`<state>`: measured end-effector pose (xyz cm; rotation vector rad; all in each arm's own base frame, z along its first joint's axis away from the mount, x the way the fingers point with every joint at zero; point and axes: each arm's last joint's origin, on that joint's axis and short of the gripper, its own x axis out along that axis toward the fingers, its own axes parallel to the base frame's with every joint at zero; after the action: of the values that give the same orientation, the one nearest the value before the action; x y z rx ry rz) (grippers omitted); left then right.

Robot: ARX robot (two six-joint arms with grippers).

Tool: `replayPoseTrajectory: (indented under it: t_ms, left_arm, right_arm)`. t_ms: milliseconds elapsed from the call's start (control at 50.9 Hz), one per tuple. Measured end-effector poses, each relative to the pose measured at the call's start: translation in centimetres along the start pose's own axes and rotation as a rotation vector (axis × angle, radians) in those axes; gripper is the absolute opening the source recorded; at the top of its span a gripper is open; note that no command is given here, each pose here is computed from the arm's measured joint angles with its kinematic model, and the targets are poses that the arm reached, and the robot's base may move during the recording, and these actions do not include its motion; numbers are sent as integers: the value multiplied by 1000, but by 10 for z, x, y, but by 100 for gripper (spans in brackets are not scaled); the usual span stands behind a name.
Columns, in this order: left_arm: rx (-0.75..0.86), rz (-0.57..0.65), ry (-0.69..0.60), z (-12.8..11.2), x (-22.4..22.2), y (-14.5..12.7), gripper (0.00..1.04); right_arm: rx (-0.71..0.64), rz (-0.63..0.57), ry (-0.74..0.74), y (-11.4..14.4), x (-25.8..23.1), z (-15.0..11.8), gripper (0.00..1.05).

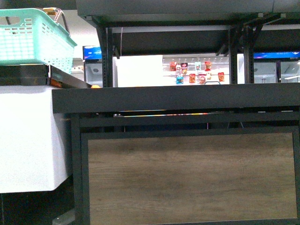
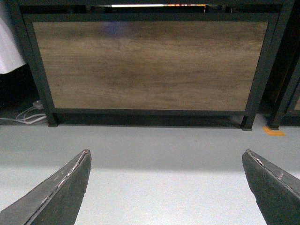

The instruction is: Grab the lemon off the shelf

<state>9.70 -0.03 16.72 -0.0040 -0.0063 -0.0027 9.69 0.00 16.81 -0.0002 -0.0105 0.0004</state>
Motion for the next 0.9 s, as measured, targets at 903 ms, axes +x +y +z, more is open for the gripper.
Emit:
replayPoseTrajectory:
  t_ms: [903]
  left_arm:
    - [0,0,0,0,0,0,97]
  right_arm:
    - [0,1,0,0,0,0,97]
